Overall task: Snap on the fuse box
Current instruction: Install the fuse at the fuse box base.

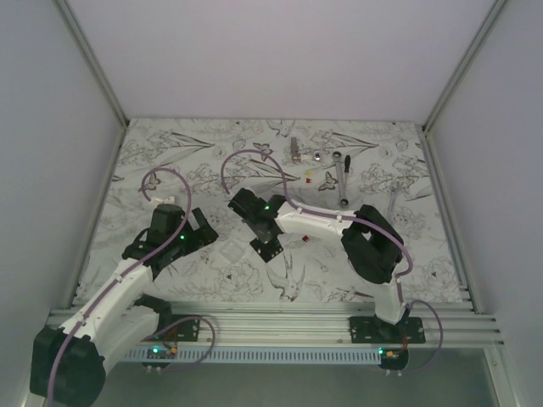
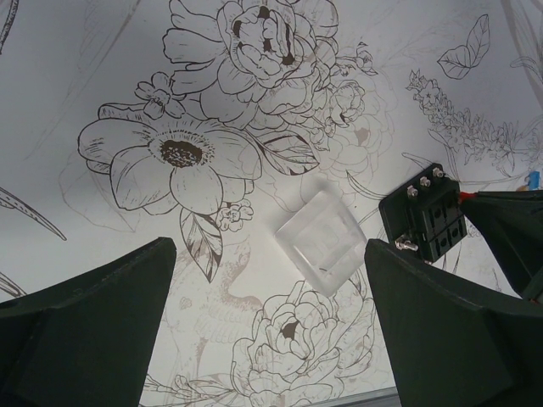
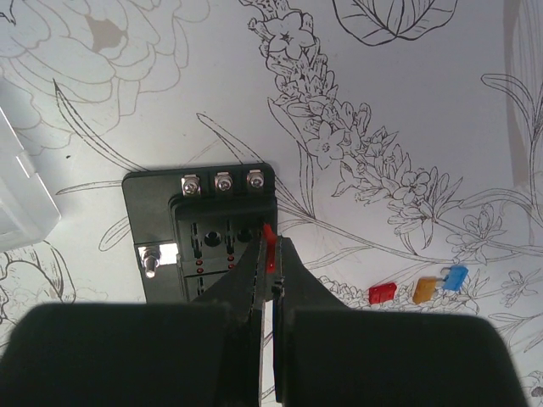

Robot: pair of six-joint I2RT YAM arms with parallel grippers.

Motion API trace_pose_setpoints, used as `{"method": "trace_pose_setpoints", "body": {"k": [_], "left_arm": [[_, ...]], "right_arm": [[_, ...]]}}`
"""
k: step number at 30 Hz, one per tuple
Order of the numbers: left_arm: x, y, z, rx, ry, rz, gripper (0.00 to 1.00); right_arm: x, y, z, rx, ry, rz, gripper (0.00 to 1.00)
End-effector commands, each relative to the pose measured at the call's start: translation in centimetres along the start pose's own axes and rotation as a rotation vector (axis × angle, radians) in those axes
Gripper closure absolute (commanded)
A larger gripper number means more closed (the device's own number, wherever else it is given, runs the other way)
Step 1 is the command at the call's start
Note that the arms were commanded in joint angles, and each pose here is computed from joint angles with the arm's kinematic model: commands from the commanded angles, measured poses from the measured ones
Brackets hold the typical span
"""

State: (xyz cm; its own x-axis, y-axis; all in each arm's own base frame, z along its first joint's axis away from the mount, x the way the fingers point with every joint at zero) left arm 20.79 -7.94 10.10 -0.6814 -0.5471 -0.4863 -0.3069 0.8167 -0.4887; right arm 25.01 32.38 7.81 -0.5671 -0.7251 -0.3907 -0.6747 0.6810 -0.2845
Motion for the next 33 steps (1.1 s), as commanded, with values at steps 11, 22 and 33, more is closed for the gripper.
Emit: {"method": "trace_pose_setpoints", "body": {"k": [11, 22, 33], "left_arm": [[0.6, 0.4, 0.2, -0.001, 0.022, -0.017, 0.00], [0.7, 0.4, 0.3, 0.001, 0.025, -0.022, 0.00], [0.7, 0.3, 0.3, 0.007, 0.029, -0.020, 0.00]], "right_arm": [[-0.7, 0.2, -1.2, -0.024, -0.057, 0.014, 1.00], [-0.4, 0.4, -0.4, -0.016, -0.033, 0.004, 1.00], [0.8, 0.6, 1.0, 0.008, 0.046, -0.029, 1.00]]}}
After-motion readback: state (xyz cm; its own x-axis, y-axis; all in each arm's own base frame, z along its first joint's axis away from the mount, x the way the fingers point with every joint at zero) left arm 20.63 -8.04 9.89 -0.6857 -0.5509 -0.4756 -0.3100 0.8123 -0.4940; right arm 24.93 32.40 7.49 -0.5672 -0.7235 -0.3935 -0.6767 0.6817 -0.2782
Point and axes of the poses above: each gripper's point midway between its finger pads, its own z axis out along the fingers, its own y axis along the line the jaws close on, x = y × z, the point moved 4 cm from there along -z, back along the fingers, and after that the axes turned 4 degrees about -z, right-handed, at the moved point
